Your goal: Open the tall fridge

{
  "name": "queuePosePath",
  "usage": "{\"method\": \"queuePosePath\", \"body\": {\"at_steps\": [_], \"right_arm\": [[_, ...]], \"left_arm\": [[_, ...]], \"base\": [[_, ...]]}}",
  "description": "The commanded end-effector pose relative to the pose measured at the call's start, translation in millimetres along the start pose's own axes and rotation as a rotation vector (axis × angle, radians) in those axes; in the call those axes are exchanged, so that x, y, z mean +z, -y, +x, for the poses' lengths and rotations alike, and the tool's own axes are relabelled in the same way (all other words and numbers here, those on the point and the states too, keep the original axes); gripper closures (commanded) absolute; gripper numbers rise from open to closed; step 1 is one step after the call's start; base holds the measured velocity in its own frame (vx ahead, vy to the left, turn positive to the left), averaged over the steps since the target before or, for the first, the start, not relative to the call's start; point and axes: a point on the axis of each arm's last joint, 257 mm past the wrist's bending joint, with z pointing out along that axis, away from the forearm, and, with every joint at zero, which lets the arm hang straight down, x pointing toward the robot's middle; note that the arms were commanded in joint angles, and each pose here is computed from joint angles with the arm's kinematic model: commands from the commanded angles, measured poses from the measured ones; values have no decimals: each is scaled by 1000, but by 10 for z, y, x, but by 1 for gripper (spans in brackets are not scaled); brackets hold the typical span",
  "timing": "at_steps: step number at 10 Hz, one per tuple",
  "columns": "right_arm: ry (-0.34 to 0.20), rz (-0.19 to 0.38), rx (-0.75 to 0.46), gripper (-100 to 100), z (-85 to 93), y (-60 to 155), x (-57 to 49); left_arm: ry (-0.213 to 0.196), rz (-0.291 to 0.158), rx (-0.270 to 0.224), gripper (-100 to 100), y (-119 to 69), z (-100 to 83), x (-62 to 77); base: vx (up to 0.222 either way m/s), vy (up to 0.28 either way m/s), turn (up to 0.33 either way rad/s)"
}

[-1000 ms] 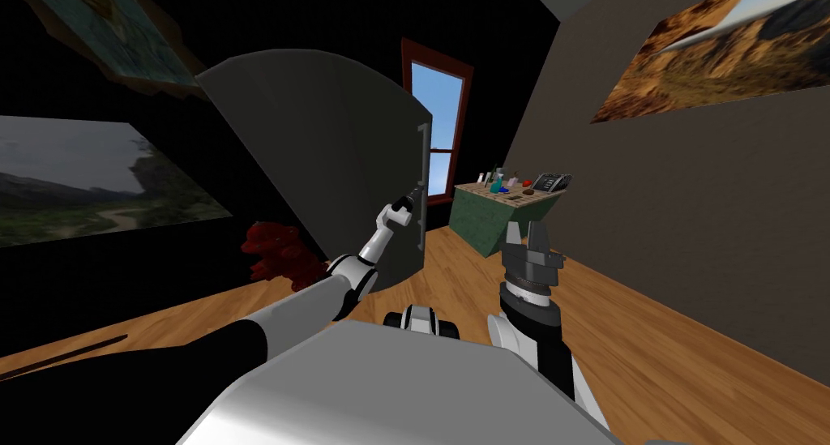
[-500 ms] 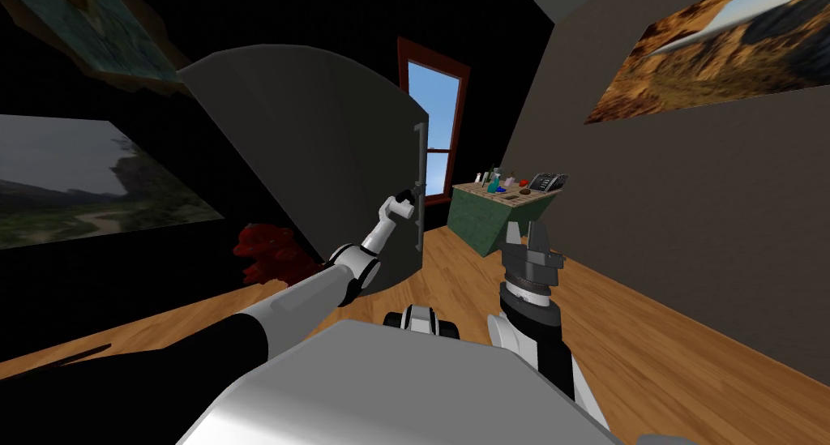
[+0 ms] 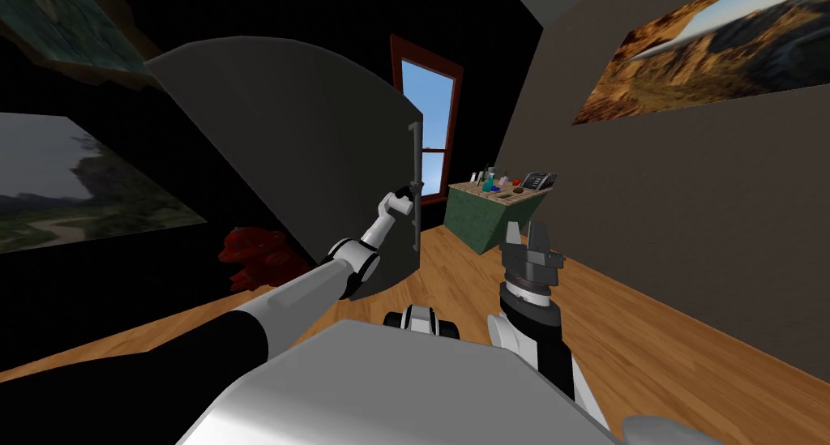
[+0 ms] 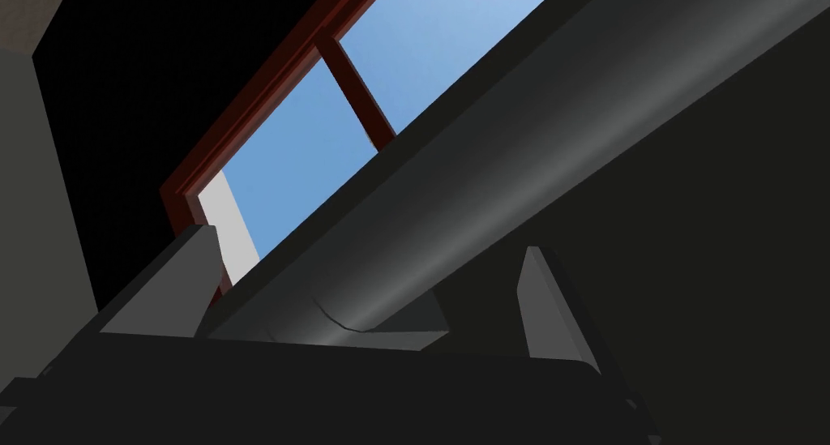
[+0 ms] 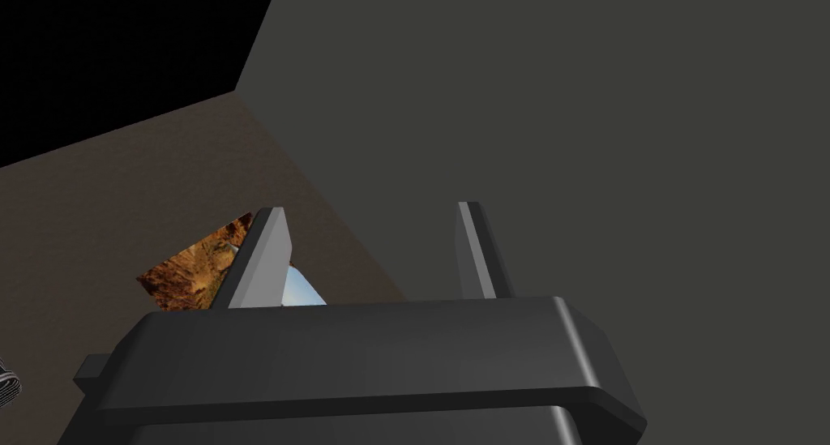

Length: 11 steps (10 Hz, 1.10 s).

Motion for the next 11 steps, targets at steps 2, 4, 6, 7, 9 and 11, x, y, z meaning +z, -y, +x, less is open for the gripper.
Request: {"method": "queuePosePath", "body": {"at_steps": [2, 4, 6, 7, 9, 11], "right_arm": [[0, 0, 0, 0, 0, 0, 0], [0, 0, 0, 0, 0, 0, 0], [0, 0, 0, 0, -1, 0, -1], [0, 0, 0, 0, -1, 0, -1], [0, 0, 0, 0, 0, 0, 0], [0, 0, 0, 0, -1, 0, 0]], "left_arm": [[93, -112, 3, -100, -822, -726, -6], [127, -143, 7, -100, -1053, -985, -48], [125, -147, 7, -100, -1077, -974, -46], [154, -179, 7, -100, -1309, -1196, -95], [205, -235, -2, -100, -1724, -1571, -212], [245, -270, 3, -100, -1971, -1868, -328]], "base": [[-108, 23, -465], [-65, -6, -239], [-22, 1, -59], [-24, -1, -264], [-81, -7, -417], [-69, -6, -240]]}}
